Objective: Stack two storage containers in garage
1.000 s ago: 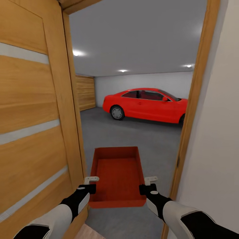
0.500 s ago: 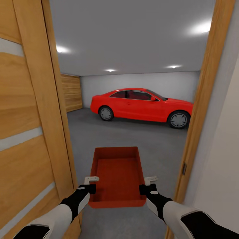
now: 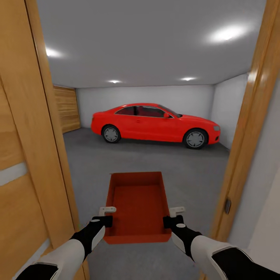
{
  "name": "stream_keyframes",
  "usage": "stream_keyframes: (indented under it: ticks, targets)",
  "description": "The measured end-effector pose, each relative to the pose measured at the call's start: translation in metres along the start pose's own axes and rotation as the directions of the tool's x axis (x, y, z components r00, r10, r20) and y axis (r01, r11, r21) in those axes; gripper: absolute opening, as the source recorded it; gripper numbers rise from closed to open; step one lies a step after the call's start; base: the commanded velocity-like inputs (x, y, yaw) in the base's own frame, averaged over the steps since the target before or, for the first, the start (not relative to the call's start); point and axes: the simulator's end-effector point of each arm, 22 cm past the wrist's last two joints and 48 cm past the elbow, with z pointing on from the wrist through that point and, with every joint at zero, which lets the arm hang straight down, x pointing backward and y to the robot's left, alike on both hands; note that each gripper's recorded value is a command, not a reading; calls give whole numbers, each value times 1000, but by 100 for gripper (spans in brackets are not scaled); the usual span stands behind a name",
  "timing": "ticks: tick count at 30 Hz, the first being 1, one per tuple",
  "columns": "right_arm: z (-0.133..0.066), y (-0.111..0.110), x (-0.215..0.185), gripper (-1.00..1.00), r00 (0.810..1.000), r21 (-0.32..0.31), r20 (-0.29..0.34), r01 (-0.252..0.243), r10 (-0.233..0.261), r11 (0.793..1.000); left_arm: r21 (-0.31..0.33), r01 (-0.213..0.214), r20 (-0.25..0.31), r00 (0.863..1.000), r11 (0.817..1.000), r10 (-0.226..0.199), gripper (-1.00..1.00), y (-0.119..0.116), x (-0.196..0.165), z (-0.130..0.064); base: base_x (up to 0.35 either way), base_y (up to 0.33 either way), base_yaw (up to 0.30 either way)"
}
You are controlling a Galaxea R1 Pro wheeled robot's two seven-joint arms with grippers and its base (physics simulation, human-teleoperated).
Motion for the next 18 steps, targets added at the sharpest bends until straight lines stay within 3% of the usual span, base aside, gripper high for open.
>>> stream_keyframes:
  ticks: [12, 18]
  targets:
    - [0, 0, 0, -100, 1000, 0, 0, 0, 0, 1000, 0, 0, 0, 1000, 1000, 0, -100, 0, 0, 0, 238, 261, -246]
    - [0, 0, 0, -100, 1000, 1, 0, 1, -1, 1000, 1, 0, 1, 1000, 1000, 0, -100, 0, 0, 0, 85, 72, -246]
